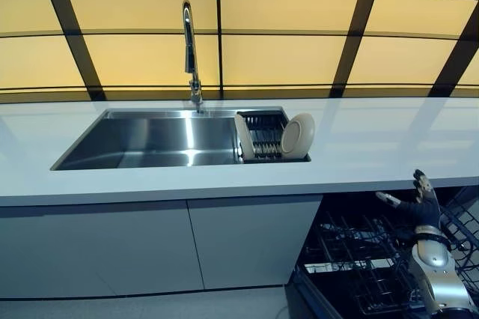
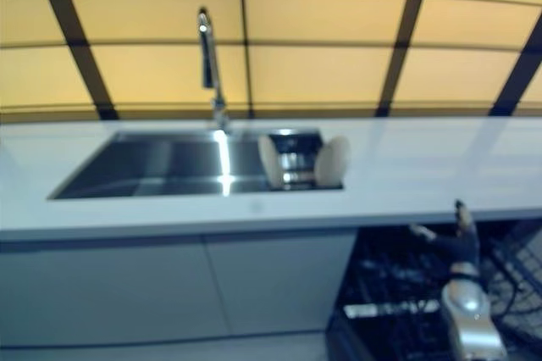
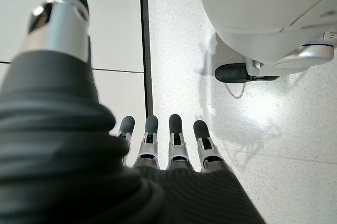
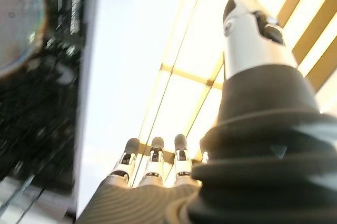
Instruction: Take plates into dishwasher
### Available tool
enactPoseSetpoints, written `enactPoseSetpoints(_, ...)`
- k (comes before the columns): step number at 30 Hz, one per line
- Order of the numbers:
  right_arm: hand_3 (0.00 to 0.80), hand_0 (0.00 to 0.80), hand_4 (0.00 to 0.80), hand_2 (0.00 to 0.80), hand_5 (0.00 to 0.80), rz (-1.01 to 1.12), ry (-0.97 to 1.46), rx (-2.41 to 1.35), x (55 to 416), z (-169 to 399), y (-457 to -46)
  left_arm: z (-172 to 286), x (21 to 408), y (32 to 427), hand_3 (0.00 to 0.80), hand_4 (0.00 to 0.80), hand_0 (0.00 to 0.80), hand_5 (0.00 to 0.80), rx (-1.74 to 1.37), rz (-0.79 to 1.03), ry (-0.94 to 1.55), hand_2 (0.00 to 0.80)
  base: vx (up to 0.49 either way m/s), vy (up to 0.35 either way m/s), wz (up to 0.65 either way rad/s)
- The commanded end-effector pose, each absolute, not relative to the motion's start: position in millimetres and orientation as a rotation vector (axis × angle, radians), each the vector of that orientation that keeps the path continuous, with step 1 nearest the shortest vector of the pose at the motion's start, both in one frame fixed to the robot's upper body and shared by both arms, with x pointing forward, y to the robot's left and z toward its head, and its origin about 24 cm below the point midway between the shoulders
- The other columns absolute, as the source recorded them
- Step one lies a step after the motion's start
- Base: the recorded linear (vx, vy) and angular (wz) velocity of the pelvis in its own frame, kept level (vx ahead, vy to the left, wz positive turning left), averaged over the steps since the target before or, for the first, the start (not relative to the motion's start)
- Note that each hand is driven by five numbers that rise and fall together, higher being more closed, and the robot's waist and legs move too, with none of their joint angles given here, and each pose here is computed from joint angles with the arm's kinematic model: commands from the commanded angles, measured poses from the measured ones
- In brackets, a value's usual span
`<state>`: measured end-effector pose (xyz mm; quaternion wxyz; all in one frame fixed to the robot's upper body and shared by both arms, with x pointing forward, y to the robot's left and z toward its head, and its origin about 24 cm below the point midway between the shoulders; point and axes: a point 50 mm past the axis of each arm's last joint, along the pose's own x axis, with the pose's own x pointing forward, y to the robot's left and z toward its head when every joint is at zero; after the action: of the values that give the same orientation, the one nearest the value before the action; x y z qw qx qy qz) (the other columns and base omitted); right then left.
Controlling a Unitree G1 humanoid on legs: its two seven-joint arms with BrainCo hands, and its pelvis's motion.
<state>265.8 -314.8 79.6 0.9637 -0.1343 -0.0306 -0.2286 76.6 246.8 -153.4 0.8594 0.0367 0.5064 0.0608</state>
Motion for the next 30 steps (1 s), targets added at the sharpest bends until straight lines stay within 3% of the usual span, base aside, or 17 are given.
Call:
enactPoseSetpoints(1, 0.000, 0.000, 0.000, 0.000, 0.000, -0.417, -0.292, -0.249, 285.9, 128.6, -306.1, -147.3, 98.7, 252.7, 0.000, 0.000, 0.000, 0.000, 0.137, 0.113, 1.009, 0.000, 0.005, 0.067, 0.00)
enactPoseSetpoints(17, 0.000, 0.000, 0.000, 0.000, 0.000, -0.407, -0.470, -0.216, 289.5, 175.5, -301.1, -146.0, 106.5, 254.6, 0.000, 0.000, 0.000, 0.000, 0.191, 0.049, 1.033, 0.000, 0.012, 0.111, 0.07)
enactPoseSetpoints(30, 0.000, 0.000, 0.000, 0.000, 0.000, -0.284, -0.571, -0.241, 291.7, 213.1, -291.3, -149.9, 106.7, 248.3, 0.000, 0.000, 0.000, 0.000, 0.204, 0.051, 1.060, 0.000, 0.253, -0.084, 0.20)
